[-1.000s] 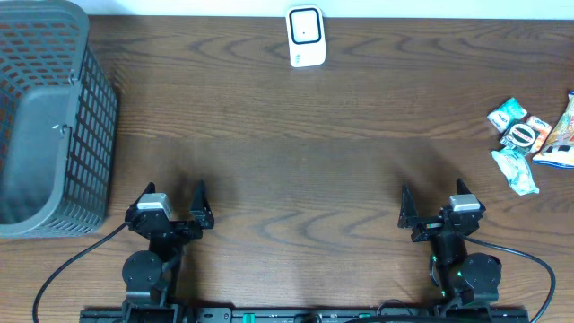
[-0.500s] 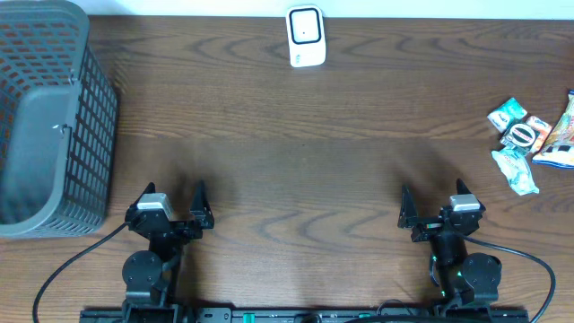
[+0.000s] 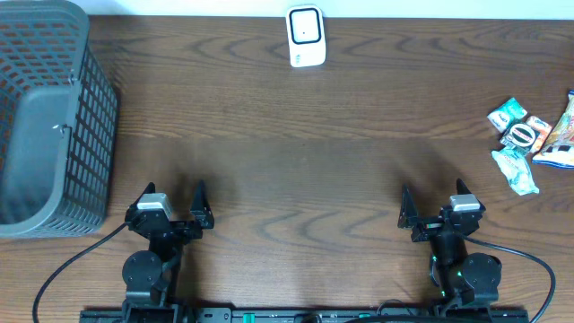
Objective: Scan the item barcode
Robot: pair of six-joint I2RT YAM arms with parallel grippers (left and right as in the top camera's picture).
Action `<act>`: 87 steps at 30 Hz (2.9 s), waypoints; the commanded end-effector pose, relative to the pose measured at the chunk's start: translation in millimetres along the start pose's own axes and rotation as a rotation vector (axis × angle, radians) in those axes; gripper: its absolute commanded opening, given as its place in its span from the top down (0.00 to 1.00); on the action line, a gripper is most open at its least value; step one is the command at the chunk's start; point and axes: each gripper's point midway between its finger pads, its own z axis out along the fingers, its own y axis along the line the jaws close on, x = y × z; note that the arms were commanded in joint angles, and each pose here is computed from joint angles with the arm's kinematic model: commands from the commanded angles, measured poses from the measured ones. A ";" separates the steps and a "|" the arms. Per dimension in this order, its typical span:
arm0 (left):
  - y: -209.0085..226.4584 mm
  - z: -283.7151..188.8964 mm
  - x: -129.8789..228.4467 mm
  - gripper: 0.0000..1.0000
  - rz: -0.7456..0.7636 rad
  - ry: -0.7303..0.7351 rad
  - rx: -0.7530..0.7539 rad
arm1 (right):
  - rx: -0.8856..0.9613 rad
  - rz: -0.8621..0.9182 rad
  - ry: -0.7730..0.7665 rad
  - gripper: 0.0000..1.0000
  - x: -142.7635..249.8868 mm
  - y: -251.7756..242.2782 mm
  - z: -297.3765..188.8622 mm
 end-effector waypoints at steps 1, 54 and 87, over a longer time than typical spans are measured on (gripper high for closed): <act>7.7 0.3 14.4 0.02 -0.009 0.045 -0.035 | -0.009 0.014 -0.002 0.01 0.5 1.8 -0.1; 7.7 0.3 14.4 0.02 -0.009 0.045 -0.035 | 0.024 0.014 0.001 0.01 1.5 -3.9 -0.1; 7.7 0.3 14.4 0.02 -0.009 0.045 -0.035 | 0.024 0.014 0.001 0.01 1.5 -3.9 -0.1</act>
